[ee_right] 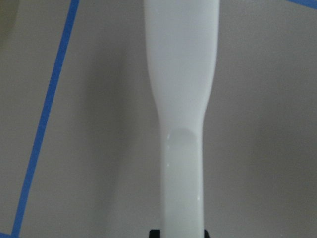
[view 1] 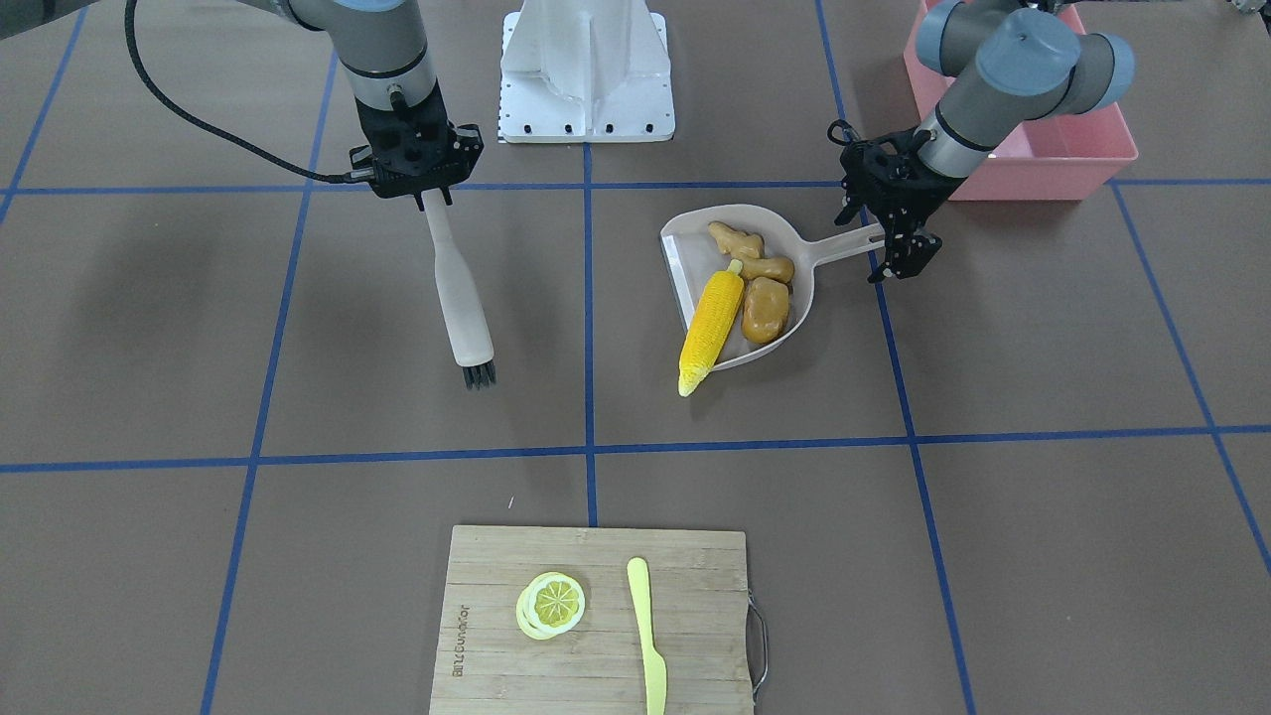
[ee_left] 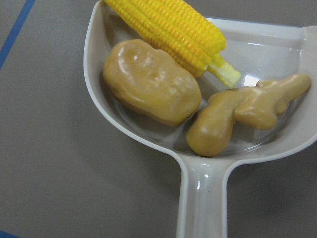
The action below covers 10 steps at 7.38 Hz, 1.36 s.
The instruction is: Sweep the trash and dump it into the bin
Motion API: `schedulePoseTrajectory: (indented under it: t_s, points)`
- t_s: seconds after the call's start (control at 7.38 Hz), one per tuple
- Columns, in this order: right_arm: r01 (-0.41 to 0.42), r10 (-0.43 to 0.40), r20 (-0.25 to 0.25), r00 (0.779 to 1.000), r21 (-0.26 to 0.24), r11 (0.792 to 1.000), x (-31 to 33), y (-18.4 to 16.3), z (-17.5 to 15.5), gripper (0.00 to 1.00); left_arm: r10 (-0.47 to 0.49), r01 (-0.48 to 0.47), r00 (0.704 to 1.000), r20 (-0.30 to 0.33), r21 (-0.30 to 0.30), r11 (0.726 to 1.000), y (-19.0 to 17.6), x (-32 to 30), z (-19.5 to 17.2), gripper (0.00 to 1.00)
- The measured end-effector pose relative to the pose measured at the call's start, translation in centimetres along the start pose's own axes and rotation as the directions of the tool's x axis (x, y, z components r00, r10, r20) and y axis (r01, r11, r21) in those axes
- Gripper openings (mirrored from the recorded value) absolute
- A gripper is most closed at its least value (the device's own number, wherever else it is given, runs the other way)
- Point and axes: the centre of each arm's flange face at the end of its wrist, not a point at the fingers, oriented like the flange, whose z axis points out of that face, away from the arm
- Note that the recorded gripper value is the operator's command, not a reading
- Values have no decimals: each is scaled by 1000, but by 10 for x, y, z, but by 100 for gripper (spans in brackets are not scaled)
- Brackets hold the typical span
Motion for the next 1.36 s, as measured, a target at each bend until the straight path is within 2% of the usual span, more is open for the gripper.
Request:
schedulePoseTrajectory:
  t_s: [0.41, 0.54, 1.36]
  points:
    - [3, -3, 2, 1000, -1, 1000, -1, 1, 0, 0, 4, -4, 1000, 0, 1, 1000, 1, 0, 1, 87]
    - [2, -2, 2, 1000, -1, 1000, -1, 1, 0, 0, 5, -5, 1000, 0, 2, 1000, 1, -1, 1, 96]
    - [-5, 5, 9, 1000, 9, 1000, 4, -3, -7, 0, 8, -8, 1000, 1, 8, 1000, 1, -1, 1, 98]
